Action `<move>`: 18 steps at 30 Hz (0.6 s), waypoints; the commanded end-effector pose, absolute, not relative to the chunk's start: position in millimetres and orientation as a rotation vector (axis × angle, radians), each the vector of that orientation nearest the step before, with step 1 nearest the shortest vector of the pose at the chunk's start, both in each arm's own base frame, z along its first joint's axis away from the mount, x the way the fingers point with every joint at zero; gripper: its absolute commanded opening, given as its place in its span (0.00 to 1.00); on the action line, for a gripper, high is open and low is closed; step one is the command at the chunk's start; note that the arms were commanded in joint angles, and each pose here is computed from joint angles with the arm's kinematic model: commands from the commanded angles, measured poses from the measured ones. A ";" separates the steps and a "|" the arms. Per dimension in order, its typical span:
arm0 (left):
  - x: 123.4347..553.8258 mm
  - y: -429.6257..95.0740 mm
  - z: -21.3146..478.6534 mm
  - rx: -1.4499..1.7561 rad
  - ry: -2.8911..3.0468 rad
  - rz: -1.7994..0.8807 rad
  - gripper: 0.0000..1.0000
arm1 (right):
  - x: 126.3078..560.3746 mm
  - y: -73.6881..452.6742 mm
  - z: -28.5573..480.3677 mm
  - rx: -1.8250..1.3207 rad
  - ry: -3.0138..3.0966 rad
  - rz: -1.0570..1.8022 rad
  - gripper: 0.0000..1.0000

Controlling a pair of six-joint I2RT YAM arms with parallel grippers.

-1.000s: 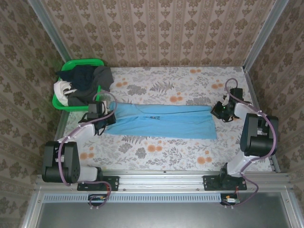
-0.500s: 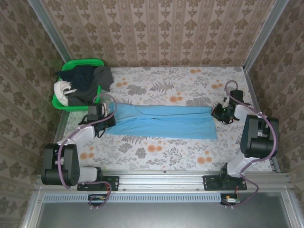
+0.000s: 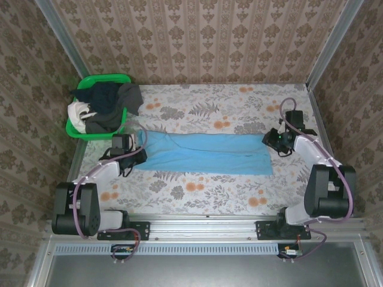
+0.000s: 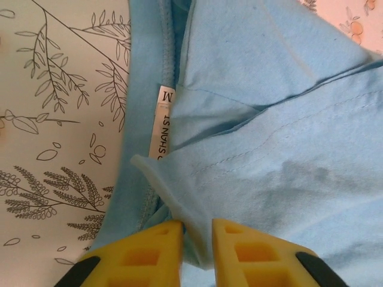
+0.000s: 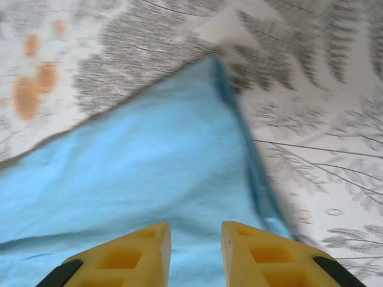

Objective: Fold and stack the t-shirts

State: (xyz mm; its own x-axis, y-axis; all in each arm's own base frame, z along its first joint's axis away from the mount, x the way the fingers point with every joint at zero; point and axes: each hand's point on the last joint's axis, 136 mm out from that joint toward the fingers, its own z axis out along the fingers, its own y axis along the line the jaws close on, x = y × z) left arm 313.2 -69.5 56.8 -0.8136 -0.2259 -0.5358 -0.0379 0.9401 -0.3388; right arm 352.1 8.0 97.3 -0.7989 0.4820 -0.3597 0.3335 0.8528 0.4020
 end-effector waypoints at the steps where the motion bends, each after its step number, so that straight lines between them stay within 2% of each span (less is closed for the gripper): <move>1: 309.3 -69.3 75.2 -0.179 2.464 -0.422 0.25 | 361.1 32.9 113.2 0.507 2.575 0.383 0.30; 4: 307.0 -64.6 88.9 -0.198 2.423 -0.411 0.33 | 372.4 55.4 102.2 0.451 2.600 0.395 0.30; 9: 323.2 -59.2 105.5 -0.212 2.357 -0.387 0.61 | 371.3 55.0 51.7 0.482 2.731 0.322 0.28; 11: 337.2 -66.5 102.2 -0.190 2.400 -0.416 0.62 | 367.3 48.4 35.7 0.507 2.772 0.264 0.29; 15: 358.9 -88.2 87.3 -0.099 2.495 -0.453 0.59 | 364.6 45.6 19.0 0.536 2.814 0.230 0.43; 18: 365.5 -95.8 76.2 -0.051 2.547 -0.433 0.61 | 364.1 46.8 11.0 0.552 2.833 0.235 0.49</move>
State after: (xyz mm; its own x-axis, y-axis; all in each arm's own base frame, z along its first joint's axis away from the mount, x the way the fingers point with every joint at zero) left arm 365.2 -84.6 78.0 -0.8217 -0.1923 -0.5366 -0.0054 0.9440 -0.3300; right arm 366.3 52.9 20.0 -0.9000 0.3714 -0.2281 0.3180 0.9174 0.2393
